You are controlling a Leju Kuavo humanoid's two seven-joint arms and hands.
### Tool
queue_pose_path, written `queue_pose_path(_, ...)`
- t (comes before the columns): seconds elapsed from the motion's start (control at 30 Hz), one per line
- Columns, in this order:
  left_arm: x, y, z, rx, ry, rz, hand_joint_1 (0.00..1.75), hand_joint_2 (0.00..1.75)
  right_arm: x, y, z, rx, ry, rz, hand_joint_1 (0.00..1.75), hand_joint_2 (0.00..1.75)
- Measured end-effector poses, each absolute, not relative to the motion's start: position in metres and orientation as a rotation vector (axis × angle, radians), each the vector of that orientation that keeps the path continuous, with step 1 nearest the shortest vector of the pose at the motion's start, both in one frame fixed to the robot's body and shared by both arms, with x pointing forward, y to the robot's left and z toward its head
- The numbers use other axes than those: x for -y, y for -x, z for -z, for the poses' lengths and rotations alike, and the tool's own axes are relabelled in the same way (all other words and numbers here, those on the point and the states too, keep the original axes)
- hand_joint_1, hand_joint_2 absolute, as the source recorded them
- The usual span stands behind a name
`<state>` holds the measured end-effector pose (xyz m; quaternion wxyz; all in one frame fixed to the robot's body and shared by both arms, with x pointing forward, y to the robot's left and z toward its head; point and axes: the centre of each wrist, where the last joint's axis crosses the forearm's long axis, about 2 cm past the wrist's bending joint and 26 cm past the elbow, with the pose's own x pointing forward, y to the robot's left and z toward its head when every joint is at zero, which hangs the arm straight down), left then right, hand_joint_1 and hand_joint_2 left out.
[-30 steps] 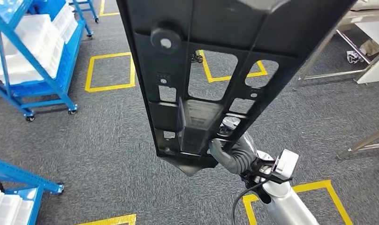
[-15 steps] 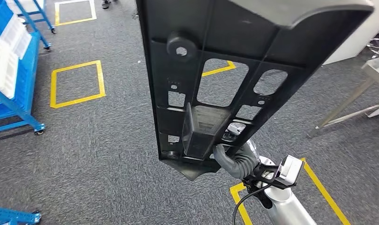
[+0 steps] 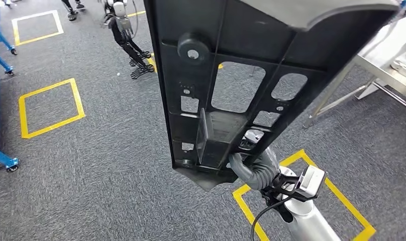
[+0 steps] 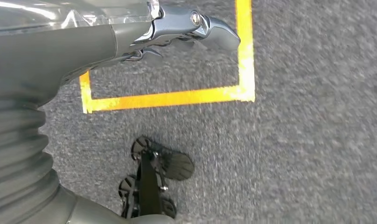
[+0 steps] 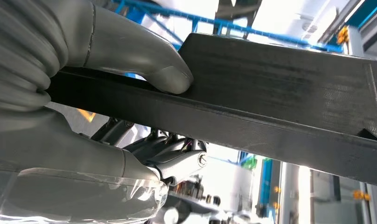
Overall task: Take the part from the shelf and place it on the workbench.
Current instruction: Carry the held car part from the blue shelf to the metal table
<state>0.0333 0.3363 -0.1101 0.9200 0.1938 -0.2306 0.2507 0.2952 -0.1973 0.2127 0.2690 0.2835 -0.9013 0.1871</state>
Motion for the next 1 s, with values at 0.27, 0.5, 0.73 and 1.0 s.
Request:
queue_pose_path(0.27, -0.333, -0.029, 0.111, 0.463, -0.406, -0.504, 0.00, 1.75, 0.191, -0.291, -0.210, 2.439, -0.729, -0.494, 1.75, 1.75)
queue_pose_path(0.5, -0.331, -0.034, 0.110, 0.482, -0.390, -0.495, 0.00, 1.75, 0.182, -0.283, -0.217, 2.458, -0.713, -0.504, 1.75, 1.75)
queue_pose_path(0.73, -0.330, -0.033, 0.111, 0.471, -0.385, -0.497, 0.00, 1.75, 0.179, -0.279, -0.215, 2.450, -0.703, -0.506, 1.75, 1.75)
queue_pose_path(1.0, -0.327, -0.034, 0.111, 0.456, -0.381, -0.512, 0.00, 1.75, 0.173, -0.275, -0.217, 2.466, -0.695, -0.504, 1.75, 1.75)
